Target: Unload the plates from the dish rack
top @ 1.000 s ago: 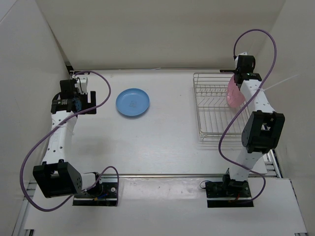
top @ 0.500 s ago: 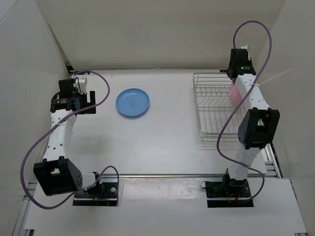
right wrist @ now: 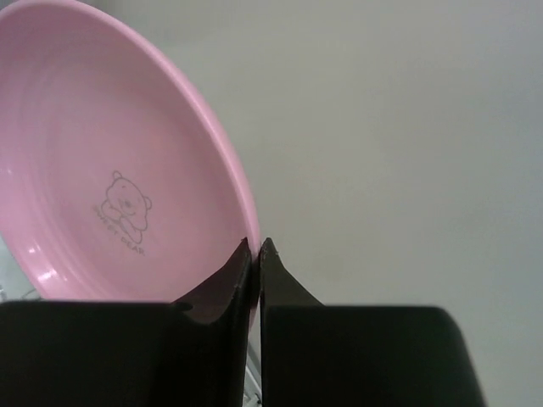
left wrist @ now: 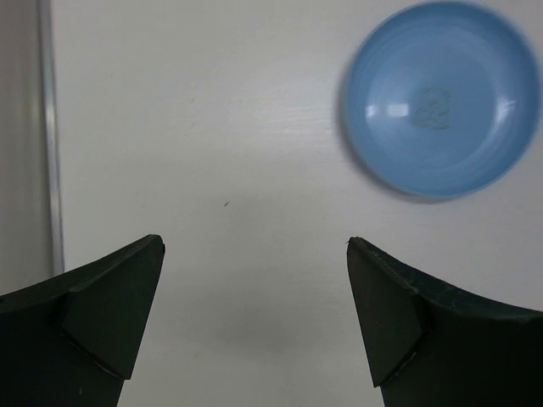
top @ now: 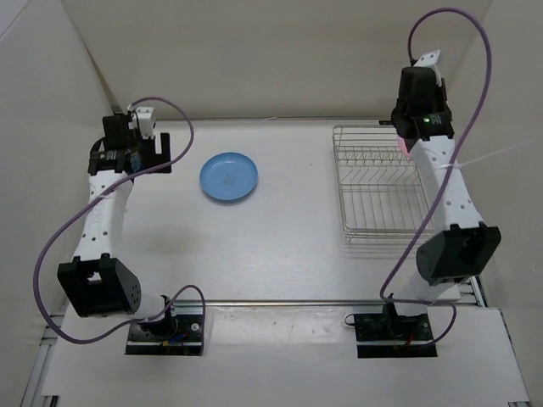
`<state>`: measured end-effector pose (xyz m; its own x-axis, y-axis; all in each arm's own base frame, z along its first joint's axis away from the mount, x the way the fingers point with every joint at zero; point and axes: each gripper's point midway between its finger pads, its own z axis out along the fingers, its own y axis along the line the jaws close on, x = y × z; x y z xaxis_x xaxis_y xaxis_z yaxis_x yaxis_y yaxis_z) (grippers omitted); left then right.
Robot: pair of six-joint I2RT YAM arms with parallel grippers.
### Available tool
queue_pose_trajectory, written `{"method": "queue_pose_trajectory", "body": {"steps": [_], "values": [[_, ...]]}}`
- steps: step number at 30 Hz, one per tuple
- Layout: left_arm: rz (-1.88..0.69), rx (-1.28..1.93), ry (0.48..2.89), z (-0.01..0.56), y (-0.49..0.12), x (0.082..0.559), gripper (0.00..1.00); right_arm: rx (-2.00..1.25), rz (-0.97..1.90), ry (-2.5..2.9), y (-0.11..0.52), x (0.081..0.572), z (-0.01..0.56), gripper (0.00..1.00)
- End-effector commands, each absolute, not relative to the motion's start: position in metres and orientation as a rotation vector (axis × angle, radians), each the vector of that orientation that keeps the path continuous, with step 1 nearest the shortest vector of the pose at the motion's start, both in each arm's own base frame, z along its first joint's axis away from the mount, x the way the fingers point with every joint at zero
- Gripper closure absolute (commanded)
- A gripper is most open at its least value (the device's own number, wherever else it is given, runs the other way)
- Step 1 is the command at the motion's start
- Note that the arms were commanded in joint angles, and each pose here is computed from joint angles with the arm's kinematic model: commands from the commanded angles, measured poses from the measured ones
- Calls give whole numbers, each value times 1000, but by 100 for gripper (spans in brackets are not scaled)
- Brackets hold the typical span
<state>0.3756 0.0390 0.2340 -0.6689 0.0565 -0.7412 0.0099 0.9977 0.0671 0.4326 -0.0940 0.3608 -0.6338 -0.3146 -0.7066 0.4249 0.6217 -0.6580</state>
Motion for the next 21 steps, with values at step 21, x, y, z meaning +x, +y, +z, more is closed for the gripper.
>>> {"method": "queue_pose_trajectory", "body": {"steps": [21], "values": [[-943,1020,1820,332,-332,350,1,-856,384,1896,125,322,348,100]]}}
